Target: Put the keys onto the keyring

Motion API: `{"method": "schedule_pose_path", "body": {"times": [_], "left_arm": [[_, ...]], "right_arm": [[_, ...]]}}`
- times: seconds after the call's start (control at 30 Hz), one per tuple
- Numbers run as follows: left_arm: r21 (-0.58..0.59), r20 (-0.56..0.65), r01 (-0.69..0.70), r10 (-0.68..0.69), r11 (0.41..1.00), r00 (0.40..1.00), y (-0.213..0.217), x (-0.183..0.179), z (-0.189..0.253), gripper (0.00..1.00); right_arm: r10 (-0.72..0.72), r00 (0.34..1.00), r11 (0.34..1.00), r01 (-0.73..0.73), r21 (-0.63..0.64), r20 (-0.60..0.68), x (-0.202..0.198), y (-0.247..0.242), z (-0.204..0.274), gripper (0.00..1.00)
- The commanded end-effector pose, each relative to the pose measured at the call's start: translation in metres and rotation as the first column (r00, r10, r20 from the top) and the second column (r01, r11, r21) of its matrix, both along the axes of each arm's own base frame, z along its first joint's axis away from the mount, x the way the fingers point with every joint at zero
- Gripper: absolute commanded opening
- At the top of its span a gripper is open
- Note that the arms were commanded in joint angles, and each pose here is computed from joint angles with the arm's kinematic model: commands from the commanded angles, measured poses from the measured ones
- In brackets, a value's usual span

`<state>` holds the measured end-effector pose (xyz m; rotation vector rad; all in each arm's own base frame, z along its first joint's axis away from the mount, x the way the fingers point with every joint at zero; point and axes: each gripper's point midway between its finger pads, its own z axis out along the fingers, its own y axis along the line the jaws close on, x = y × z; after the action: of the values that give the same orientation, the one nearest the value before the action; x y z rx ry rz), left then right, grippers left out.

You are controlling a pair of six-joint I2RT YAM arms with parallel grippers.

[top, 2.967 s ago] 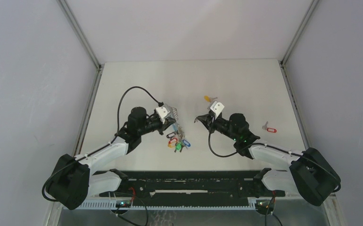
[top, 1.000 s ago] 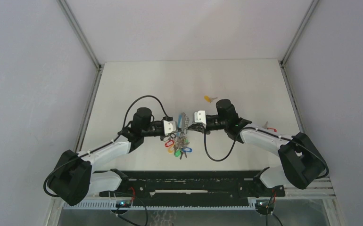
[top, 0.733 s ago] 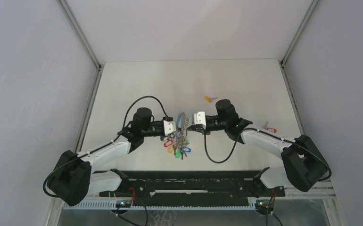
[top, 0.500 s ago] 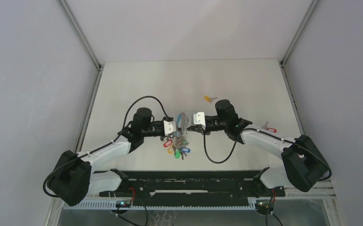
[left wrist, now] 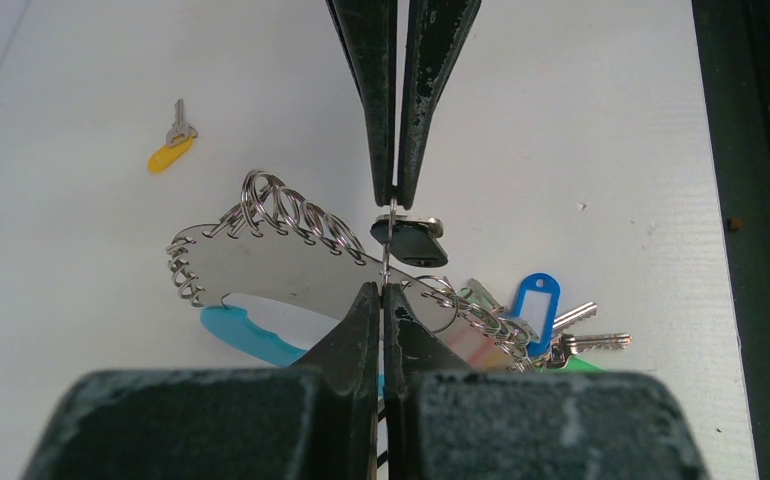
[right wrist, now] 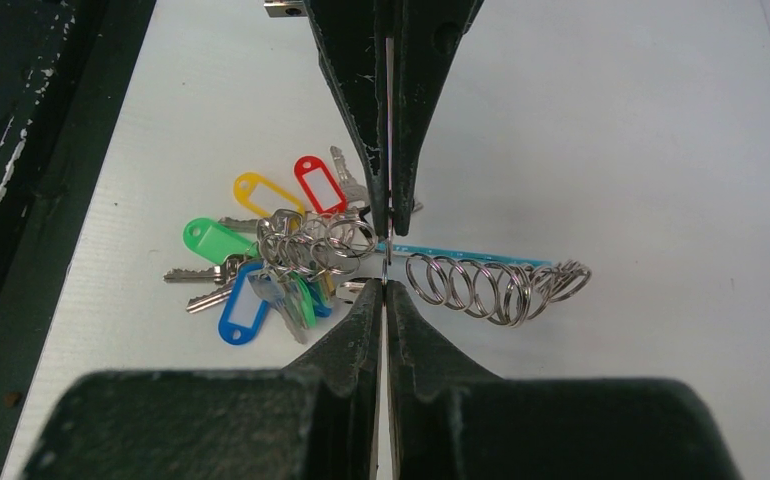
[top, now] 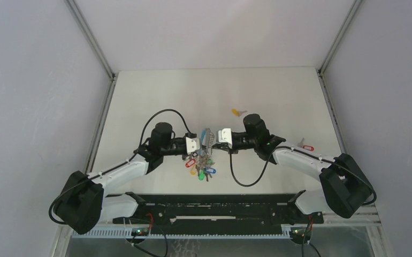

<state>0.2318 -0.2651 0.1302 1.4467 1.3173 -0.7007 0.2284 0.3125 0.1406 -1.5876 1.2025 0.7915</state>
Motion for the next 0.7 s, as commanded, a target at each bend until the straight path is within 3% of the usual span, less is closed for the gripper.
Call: {"method": "schedule_pose_path", "body": {"times": [0.0,0.67], "left_arm": [[-0.045,0.059,0.034,-0.031,0.998,0.998,-0.008,0.002,0.021,0.00],[-0.057,0.062,0.034,-0.030,0.998,0.998,-0.009,0.001,0.024,0.00]], "right_arm": [[0.015,0.998,0.999,-0.018,0.041,0.069,0.006,0.009,0.026,0.00],[0.036,0.999,0.999,-0.035,-0.016,0.031,0.004,0.014,0.015,0.00]]}}
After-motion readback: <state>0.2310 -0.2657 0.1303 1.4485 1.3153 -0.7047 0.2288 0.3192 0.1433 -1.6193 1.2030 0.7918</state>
